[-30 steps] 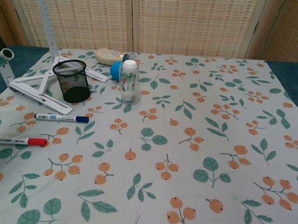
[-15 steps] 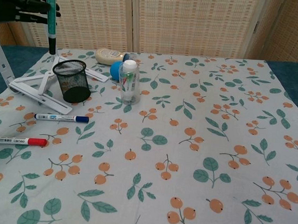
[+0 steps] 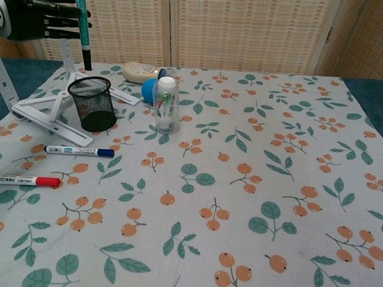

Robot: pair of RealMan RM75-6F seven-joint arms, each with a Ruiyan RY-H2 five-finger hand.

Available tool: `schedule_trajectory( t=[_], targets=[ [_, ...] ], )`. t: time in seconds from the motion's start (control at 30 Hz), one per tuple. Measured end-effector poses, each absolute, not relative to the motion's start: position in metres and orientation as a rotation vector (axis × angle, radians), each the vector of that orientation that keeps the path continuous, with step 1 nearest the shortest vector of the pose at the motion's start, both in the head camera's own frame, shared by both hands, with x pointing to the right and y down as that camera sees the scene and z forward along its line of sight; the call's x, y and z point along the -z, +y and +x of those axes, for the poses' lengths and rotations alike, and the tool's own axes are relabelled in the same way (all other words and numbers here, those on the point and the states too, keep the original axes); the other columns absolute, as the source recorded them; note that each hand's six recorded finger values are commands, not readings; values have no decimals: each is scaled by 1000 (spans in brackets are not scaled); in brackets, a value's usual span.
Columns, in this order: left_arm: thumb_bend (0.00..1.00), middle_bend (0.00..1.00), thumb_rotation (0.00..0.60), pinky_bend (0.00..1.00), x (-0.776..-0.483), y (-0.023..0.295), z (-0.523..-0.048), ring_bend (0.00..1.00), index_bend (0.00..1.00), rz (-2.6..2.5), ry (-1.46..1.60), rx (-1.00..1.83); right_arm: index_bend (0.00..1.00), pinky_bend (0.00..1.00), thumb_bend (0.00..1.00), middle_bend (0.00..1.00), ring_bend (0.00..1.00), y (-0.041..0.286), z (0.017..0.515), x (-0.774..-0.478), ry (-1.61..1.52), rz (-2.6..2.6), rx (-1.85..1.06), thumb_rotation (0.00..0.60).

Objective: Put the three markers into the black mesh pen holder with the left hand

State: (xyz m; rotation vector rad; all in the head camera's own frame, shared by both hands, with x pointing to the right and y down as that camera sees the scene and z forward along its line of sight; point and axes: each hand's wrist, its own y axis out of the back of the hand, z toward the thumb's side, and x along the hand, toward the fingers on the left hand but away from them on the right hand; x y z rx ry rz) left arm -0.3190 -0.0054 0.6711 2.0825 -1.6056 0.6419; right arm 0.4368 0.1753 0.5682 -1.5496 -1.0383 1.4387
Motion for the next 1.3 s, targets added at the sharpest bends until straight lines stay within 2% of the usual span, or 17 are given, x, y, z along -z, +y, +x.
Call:
schedule_trajectory(
  t=[0.13,0.3,0.37,0.53,0.67,0.8,1.0,1.17,1.3],
  targets=[
    [402,549,600,198,-684,-1,-314,221,513,2071,-1592,-637,110,96,27,75,107,175,438,-568,-1043,-1545,-1442,600],
    [400,380,600,177,-693,3,-309,165,362,2096,-1564,-672,110,96,27,75,106,175,439,-566,-1047,-1545,-1440,600],
    [399,355,600,170,-694,4,-309,155,329,2107,-1558,-679,110,96,27,74,106,175,439,-566,-1048,-1546,-1438,600],
    [400,351,600,167,-696,4,-309,149,326,2121,-1553,-668,110,96,27,74,106,175,439,-566,-1047,-1548,-1439,600],
    [400,421,600,180,-696,4,-313,172,399,2126,-1569,-654,110,97,27,75,106,175,439,-566,-1046,-1549,-1441,600],
    [399,441,600,188,-689,10,-315,182,436,2184,-1574,-666,111,97,27,75,106,175,440,-566,-1053,-1548,-1443,600],
    [399,427,600,194,-661,46,-311,183,406,2391,-1556,-771,111,97,27,75,113,174,442,-568,-1059,-1562,-1450,600],
    [394,414,600,194,-627,103,-309,184,398,2593,-1608,-957,110,97,27,75,114,174,440,-568,-1055,-1574,-1440,600],
    [394,415,600,193,-606,155,-322,184,412,2681,-1714,-1237,111,97,27,75,115,175,440,-567,-1056,-1575,-1435,600]
  ],
)
